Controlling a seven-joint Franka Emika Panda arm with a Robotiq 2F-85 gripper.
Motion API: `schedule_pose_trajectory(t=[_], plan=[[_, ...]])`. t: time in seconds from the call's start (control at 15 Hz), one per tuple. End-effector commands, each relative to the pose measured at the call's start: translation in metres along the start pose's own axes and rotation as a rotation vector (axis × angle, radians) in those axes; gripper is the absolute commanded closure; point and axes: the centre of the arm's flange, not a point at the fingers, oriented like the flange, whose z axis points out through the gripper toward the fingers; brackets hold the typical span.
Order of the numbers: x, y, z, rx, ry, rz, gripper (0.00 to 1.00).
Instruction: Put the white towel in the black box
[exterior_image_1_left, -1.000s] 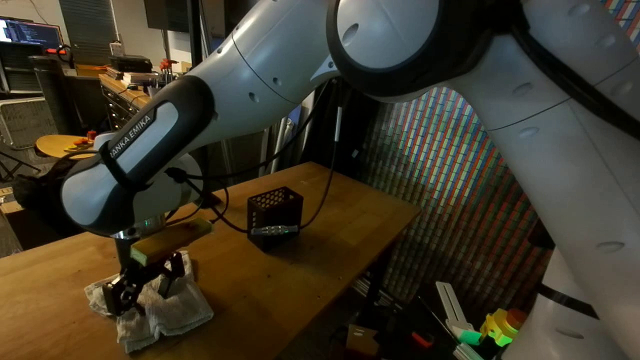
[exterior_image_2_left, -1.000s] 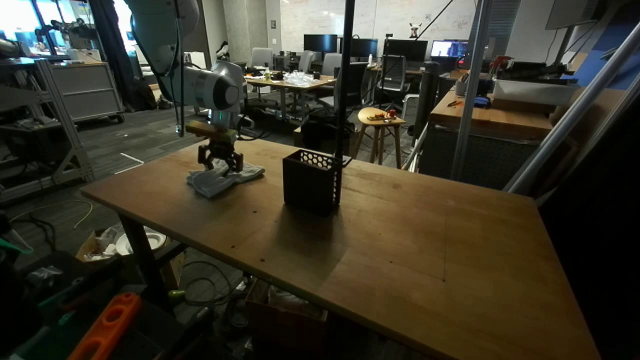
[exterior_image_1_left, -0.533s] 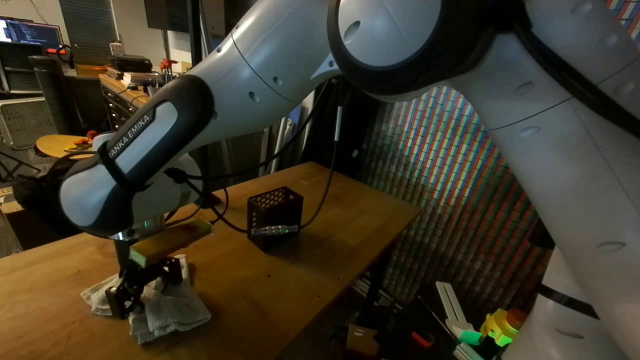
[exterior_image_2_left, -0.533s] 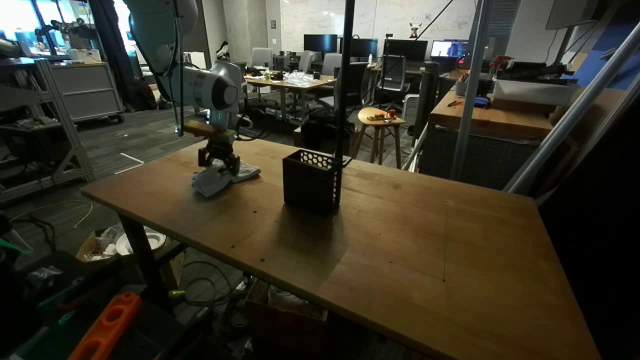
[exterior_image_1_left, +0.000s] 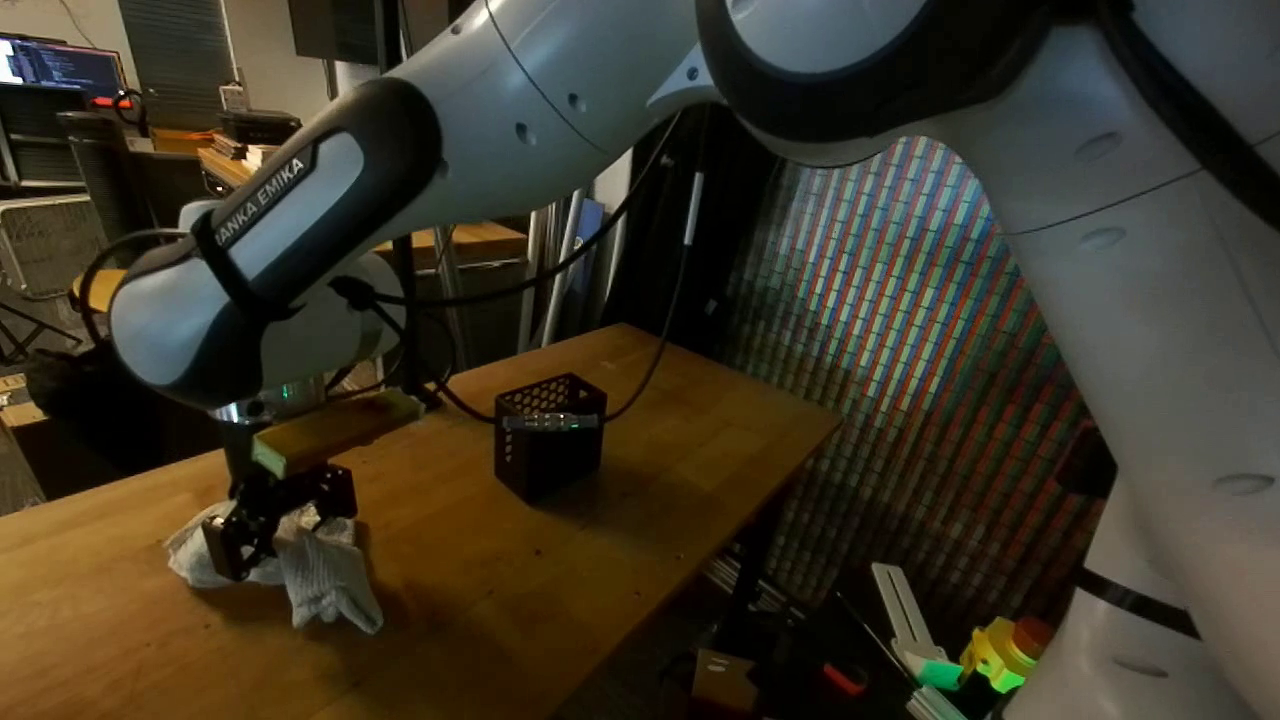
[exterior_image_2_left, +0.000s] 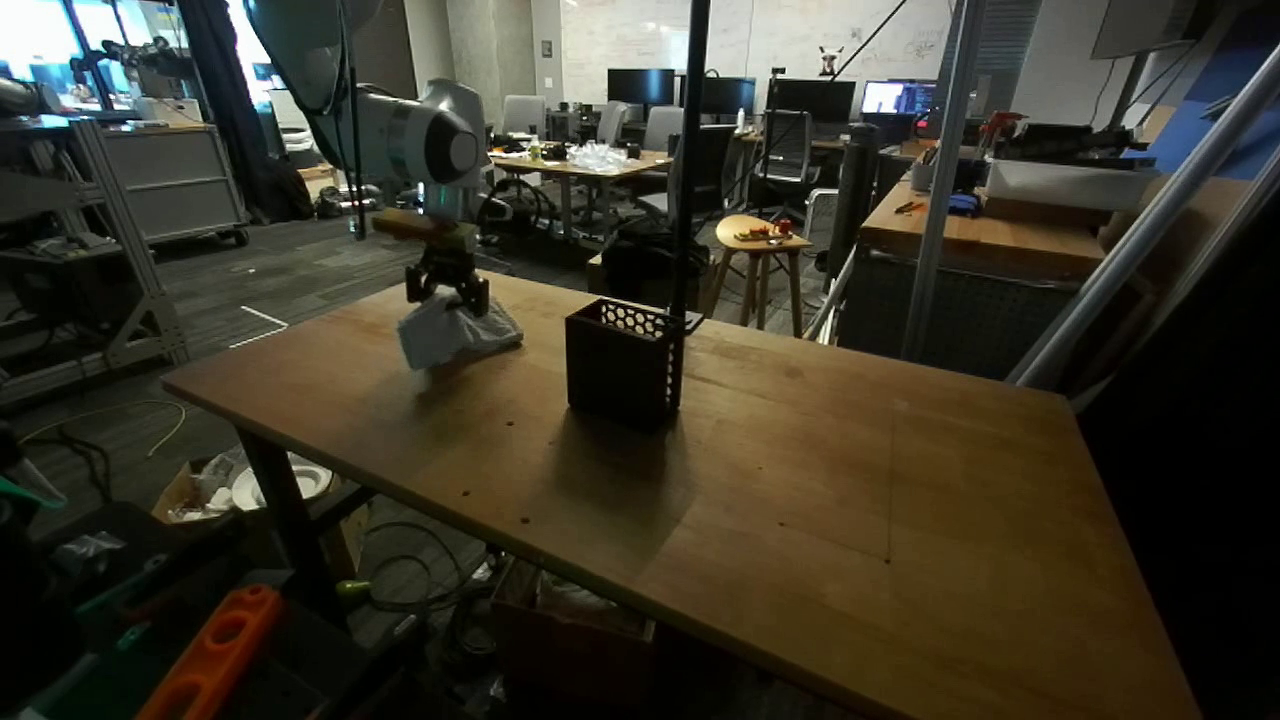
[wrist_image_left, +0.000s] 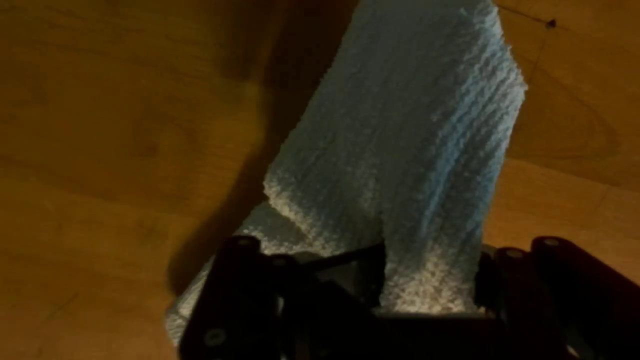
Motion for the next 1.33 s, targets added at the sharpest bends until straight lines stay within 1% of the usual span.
schedule_pose_trajectory(t=[0.0,0.13,0.33,0.47,0.67,0.93,1.27], plan=[[-0.012,0.007,-0.062,-0.047,0.029,-0.004,1.0],[-0.014,0.015,-0.091,-0.075,0.037,0.005,1.0],[-0.022,0.037,-0.133,-0.14,0.039,0.027,1.0],[-0.03,0.06,-0.157,-0.189,0.037,0.036,1.0],[-0.045,0.098,-0.184,-0.229,0.045,0.061,1.0],[-0.073,0.155,-0.202,-0.251,0.055,0.109,1.0],[-0.112,0.213,-0.202,-0.258,0.036,0.143,1.0]])
